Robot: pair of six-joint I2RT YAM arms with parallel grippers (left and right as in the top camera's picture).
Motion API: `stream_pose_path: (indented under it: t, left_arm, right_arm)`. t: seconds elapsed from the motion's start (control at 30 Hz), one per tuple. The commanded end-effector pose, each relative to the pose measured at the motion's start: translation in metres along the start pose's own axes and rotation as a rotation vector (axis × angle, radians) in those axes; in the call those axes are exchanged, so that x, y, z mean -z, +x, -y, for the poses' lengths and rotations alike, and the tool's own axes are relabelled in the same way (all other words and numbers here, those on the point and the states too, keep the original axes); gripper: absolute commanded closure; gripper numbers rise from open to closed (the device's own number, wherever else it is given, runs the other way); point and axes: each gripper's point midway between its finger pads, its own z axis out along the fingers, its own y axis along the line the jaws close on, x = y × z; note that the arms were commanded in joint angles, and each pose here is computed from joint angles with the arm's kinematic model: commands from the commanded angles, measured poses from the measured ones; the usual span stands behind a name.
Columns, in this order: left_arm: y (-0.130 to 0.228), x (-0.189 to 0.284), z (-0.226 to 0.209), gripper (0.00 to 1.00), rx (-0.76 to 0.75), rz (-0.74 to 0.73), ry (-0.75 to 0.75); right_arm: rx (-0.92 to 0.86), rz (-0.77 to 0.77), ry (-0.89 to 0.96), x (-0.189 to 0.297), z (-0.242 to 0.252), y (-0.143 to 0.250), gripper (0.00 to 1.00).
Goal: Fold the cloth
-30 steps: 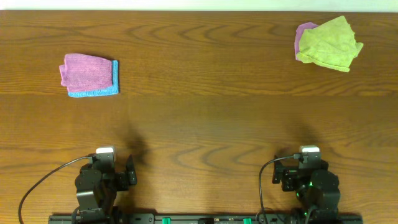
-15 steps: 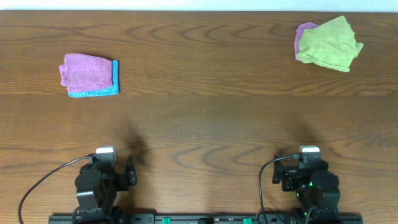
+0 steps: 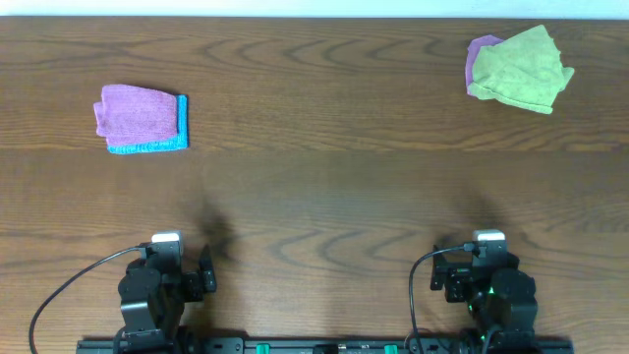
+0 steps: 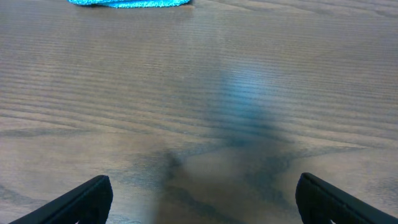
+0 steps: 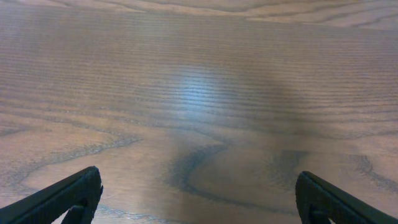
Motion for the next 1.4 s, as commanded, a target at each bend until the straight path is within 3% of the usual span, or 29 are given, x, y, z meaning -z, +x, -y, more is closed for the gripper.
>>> stream_pose_path:
  t: [0.0, 0.17, 0.37, 0.73, 1.07, 1.37]
  left_arm:
    - [0.009, -0.004, 0.0, 0.05, -0.009, -0.023, -0.003]
    - [0.009, -0.004, 0.0, 0.05, -0.009, -0.023, -0.003]
    - [0.009, -0.004, 0.0, 0.05, -0.009, -0.023, -0.003]
    - [0.009, -0.004, 0.0, 0.05, -0.009, -0.023, -0.003]
    - [0.009, -0.004, 0.0, 0.05, -0.009, -0.023, -0.003]
    - [0.009, -0.004, 0.0, 0.05, -0.009, -0.023, -0.003]
  right_arm:
    - [0.011, -0.002, -0.001, -0.002, 0.0, 0.003, 0.01]
    - [-0.007, 0.002, -0.001, -0.002, 0.0, 0.002, 0.01]
    - [-0.184, -0.019, 0.042, 0.002, 0.008, -0.015, 0.01]
    - [-0.293, -0.114, 0.162, 0.014, 0.041, -0.111, 0.01]
    - [-0.337, -0.274, 0.2, -0.038, 0.067, -0.168, 0.01]
    - [-0.396, -0.298, 0.256, -0.086, 0.11, -0.198, 0.01]
